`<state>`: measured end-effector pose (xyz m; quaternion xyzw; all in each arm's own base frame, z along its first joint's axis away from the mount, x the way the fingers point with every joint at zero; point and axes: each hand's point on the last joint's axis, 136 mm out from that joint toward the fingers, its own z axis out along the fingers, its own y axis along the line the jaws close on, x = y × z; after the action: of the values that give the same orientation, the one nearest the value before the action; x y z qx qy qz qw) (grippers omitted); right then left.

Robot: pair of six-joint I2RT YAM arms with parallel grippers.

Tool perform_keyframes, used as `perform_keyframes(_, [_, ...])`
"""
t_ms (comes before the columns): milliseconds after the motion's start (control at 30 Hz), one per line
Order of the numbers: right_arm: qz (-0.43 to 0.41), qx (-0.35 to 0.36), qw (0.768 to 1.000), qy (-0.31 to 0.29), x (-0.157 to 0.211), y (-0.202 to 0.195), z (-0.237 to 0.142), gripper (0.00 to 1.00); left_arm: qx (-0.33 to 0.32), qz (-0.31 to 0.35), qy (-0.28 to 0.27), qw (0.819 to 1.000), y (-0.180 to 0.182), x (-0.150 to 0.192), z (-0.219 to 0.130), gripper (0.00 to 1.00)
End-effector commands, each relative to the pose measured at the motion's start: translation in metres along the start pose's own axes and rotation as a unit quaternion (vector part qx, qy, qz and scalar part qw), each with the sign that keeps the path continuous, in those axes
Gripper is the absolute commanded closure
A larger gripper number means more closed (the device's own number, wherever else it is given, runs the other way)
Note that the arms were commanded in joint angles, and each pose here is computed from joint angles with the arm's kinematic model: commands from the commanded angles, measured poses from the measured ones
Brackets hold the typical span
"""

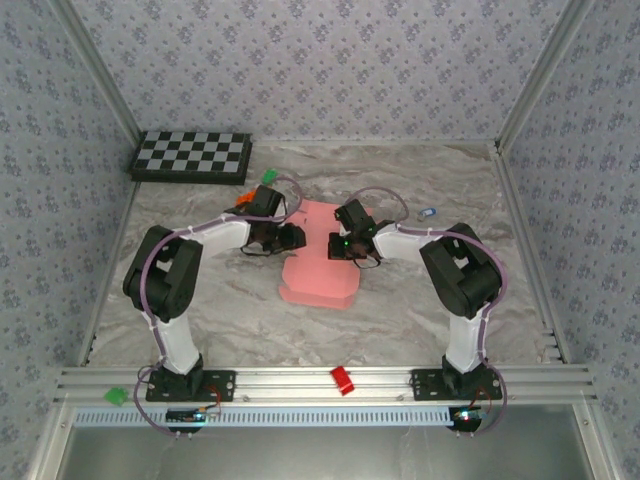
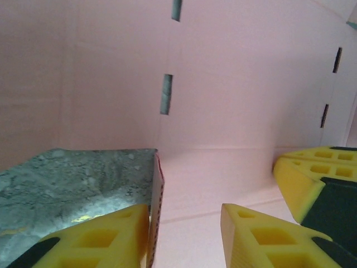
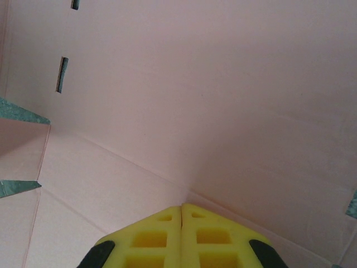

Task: Fold the paper box

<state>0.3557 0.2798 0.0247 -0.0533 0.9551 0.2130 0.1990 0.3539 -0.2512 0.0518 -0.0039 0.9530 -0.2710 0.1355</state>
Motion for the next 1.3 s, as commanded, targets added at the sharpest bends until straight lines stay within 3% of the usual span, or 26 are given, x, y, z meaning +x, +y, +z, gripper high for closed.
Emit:
perform_keyframes(0, [0.019,0.069,0.994,0.082,0.053,-0.038,0.009,1.0,0.023,0.022,-0.008,0.999,-0.02,-0.009,-0.005,0.62])
perform_keyframes(567, [0.022,0.069,0.994,0.079,0.054,-0.039,0.007,1.0,0.019,0.033,0.017,0.999,-0.025,-0.001,0.013,0.61])
perform_keyframes(767, [0.02,0.054,0.997,0.058,0.048,-0.033,-0.001,1.0,-0.008,0.049,-0.026,0.998,-0.021,-0.011,-0.01,0.59])
perform_keyframes(1000, [0.019,0.037,0.999,0.016,0.017,-0.015,-0.024,1.0,-0.033,0.072,-0.078,0.994,-0.021,-0.013,-0.049,0.58])
perform_keyframes(1100, [0.013,0.032,0.999,0.004,0.004,-0.009,-0.031,1.0,-0.032,0.075,-0.068,0.994,-0.025,-0.007,-0.051,0.64])
perform_keyframes(1267, [0.009,0.032,0.999,0.002,-0.015,-0.015,-0.029,1.0,-0.018,0.079,-0.052,0.995,-0.039,0.009,-0.037,0.95])
